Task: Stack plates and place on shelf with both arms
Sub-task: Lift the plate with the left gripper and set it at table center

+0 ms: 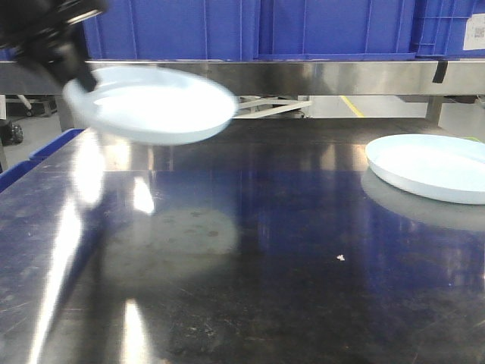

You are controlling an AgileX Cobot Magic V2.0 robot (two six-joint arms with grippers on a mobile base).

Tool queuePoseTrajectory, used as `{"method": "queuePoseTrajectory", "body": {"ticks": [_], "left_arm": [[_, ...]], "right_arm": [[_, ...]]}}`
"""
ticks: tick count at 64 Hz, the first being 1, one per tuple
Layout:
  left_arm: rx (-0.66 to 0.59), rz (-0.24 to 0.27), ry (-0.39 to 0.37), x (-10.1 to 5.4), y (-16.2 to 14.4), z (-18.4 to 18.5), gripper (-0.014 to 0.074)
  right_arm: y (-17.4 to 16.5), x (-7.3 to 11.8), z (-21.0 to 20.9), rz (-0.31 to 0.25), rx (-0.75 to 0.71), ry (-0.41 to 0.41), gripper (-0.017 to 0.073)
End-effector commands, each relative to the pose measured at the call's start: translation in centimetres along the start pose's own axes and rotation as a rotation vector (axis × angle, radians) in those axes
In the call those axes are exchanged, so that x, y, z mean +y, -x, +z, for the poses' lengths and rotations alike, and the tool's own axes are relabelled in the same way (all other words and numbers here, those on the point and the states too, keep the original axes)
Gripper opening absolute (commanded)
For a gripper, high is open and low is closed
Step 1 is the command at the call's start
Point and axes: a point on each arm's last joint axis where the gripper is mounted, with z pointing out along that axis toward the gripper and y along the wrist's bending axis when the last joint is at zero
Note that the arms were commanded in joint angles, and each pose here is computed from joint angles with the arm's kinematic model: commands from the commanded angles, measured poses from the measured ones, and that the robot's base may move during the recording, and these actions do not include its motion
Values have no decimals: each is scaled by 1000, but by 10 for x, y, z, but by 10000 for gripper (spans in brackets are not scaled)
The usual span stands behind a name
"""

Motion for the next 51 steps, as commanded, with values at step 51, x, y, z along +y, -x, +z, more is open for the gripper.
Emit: {"method": "queuePoseTrajectory", "body": {"ticks": [51], "left_arm": [[246, 354, -52, -122, -55, 67, 90]], "right_arm": [[15, 1, -3, -13, -130, 3, 56]]}}
